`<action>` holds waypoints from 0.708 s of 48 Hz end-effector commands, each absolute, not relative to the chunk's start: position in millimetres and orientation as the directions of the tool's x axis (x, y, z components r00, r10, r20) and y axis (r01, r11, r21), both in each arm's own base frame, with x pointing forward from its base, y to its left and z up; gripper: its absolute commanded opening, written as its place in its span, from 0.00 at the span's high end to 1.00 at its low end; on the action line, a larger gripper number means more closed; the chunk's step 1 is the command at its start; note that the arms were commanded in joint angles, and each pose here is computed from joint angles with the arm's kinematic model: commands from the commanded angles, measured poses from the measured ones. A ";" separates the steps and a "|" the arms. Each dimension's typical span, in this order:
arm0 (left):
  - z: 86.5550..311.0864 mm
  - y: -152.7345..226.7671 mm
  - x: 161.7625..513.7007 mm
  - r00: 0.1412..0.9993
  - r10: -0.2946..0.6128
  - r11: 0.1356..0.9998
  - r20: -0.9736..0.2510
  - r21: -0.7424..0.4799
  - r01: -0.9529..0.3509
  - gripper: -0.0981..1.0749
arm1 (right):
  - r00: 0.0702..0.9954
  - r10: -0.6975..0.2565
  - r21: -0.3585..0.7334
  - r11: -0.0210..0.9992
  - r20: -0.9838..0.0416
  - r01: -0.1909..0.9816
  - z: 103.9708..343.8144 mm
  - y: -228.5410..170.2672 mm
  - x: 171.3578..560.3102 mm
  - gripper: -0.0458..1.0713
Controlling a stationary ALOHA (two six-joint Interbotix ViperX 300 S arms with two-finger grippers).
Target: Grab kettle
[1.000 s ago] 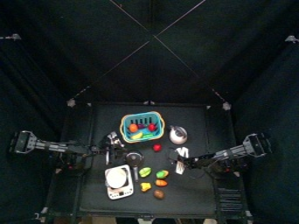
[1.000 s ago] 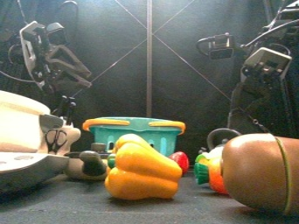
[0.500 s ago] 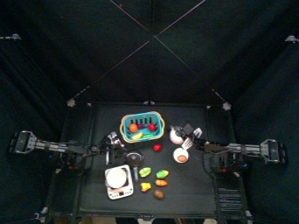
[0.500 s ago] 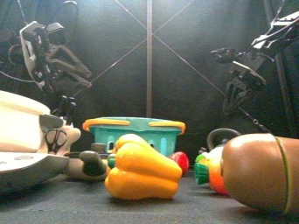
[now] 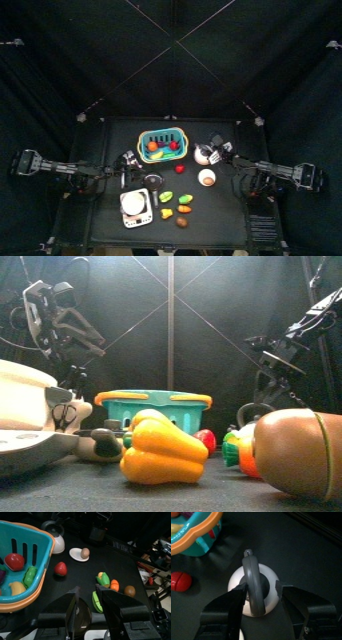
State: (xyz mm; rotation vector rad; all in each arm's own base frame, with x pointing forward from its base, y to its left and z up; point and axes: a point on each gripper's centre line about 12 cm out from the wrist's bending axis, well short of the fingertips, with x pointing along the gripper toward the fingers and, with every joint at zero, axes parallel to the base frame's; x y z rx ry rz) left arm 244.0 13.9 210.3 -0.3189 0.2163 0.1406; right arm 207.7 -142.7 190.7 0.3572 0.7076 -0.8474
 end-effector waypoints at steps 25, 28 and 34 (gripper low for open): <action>215.8 15.5 247.2 0.970 0.109 0.940 -0.216 -0.295 -0.171 0.28 | 0.446 -0.533 -0.003 0.644 -0.718 0.765 178.2 -146.5 217.3 0.42; 215.8 15.6 247.2 0.970 0.109 0.939 -0.216 -0.297 -0.172 0.28 | 0.449 -0.535 -0.001 0.644 -0.715 0.765 179.5 -146.6 217.5 0.45; 215.8 15.5 247.2 0.970 0.109 0.940 -0.216 -0.296 -0.171 0.28 | 0.465 -0.542 0.008 0.645 -0.700 0.764 185.7 -146.1 217.4 0.46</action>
